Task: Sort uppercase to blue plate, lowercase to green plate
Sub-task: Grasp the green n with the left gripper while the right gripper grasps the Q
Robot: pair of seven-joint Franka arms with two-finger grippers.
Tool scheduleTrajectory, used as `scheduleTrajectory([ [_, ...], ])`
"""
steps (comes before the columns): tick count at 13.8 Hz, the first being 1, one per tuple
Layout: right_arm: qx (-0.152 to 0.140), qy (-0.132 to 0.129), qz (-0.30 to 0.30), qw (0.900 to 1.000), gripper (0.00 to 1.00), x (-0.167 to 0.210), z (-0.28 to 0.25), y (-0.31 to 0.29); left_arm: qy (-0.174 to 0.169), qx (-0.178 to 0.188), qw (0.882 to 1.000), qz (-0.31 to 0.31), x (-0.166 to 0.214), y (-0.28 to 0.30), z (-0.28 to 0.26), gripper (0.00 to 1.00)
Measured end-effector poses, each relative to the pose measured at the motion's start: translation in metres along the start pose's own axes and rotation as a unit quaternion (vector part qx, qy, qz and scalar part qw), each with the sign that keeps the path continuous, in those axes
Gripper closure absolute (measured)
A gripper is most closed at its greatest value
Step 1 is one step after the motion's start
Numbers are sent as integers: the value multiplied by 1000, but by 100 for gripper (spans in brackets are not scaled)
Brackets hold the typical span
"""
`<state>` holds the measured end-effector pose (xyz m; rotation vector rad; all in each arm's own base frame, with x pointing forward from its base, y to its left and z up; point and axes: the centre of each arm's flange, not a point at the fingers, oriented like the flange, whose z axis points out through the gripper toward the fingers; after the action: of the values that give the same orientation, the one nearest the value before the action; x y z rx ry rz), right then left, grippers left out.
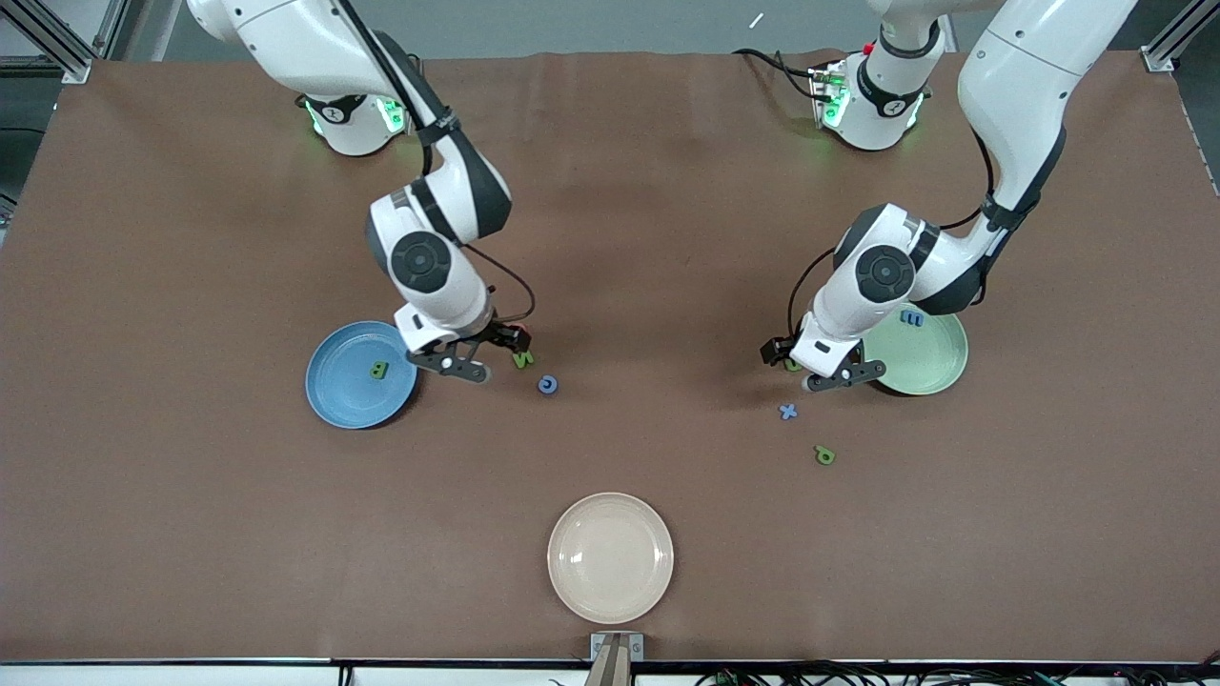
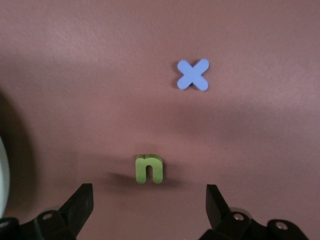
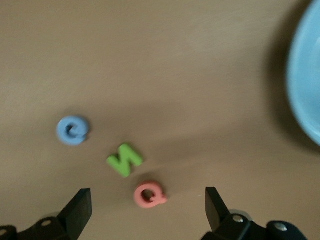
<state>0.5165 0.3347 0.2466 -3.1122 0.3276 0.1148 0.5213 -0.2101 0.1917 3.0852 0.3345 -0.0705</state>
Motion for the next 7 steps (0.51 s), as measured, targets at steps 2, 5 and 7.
scheduleTrajectory([
  [2,-5,-4,-64,998,0,-5,13,-2,-1,9,1000,3,-2,-1,9,4],
  [5,-5,-1,-103,995,0,-10,27,3,1,19,1000,3,-4,-1,18,21],
  [7,-4,5,-123,992,0,-26,40,-3,1,18,1000,2,-3,-1,18,35],
])
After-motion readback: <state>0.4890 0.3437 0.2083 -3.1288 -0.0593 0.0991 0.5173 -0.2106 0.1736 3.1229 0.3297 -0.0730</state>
